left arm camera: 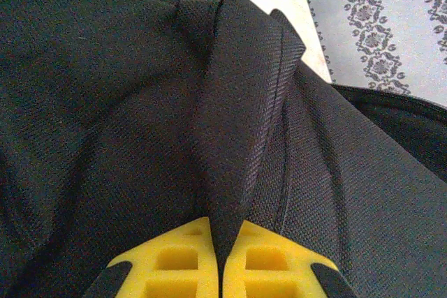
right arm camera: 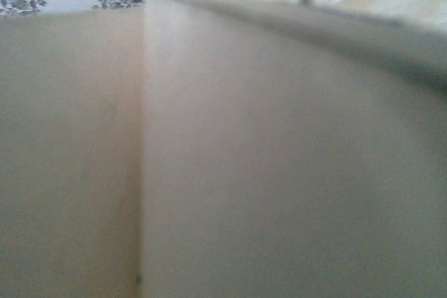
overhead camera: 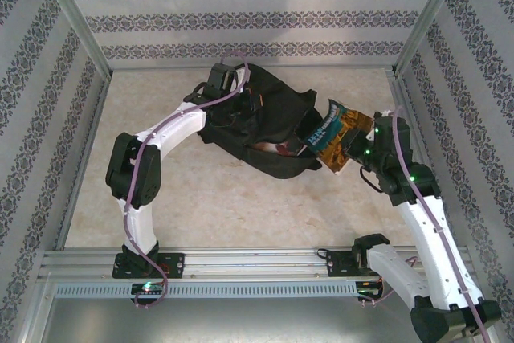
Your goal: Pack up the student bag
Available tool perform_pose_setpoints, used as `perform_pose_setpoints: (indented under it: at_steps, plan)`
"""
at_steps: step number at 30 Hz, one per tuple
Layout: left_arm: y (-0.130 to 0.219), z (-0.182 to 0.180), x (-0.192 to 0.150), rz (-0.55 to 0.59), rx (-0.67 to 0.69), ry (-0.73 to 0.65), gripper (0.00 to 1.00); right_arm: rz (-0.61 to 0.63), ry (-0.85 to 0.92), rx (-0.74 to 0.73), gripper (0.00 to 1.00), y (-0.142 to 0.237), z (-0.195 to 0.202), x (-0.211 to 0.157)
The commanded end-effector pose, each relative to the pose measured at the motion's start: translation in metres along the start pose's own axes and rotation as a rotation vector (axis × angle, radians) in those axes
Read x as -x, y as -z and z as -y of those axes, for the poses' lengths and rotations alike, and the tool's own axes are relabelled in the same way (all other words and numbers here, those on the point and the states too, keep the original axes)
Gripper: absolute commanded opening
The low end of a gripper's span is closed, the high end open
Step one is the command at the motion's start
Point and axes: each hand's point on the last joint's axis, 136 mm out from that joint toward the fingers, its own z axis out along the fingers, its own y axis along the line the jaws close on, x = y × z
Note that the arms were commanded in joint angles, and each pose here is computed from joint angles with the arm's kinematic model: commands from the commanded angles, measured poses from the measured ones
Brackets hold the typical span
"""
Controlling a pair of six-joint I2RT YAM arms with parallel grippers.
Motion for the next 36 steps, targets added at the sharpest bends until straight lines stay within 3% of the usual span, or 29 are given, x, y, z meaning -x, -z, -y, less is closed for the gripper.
perform_pose_setpoints:
  at_steps: [1,6,9,10,12,15,20,27,36]
  plan:
    - [0.031,0.054,0.019,0.068,-0.171,-0.071,0.0,0.049,-0.109,0.21,0.0,-0.004,-0.039,0.019]
    - [0.035,0.058,0.005,0.01,-0.207,-0.061,0.0,-0.007,-0.39,0.326,0.0,-0.038,-0.038,0.01]
    - [0.038,0.053,-0.01,-0.05,-0.193,-0.069,0.0,-0.039,-0.424,0.363,0.0,-0.045,-0.043,0.006]
    - [0.041,0.052,-0.012,-0.057,-0.179,-0.078,0.06,-0.05,-0.418,0.369,0.0,-0.045,-0.045,0.005]
    - [0.049,0.045,-0.016,-0.056,-0.124,-0.095,0.33,-0.058,-0.405,0.381,0.0,-0.043,-0.047,0.002]
    - [0.06,0.043,-0.017,-0.04,-0.039,-0.14,0.54,-0.063,-0.382,0.388,0.0,-0.041,-0.045,-0.003]
    - [0.059,0.082,-0.035,-0.08,0.021,-0.292,0.59,-0.085,-0.377,0.403,0.0,-0.043,-0.047,-0.009]
    - [0.038,0.139,-0.062,-0.144,0.008,-0.42,0.77,-0.102,-0.337,0.425,0.0,-0.043,-0.057,-0.012]
    - [0.003,0.145,-0.085,-0.219,0.068,-0.483,0.78,-0.097,-0.335,0.441,0.0,-0.041,-0.062,-0.013]
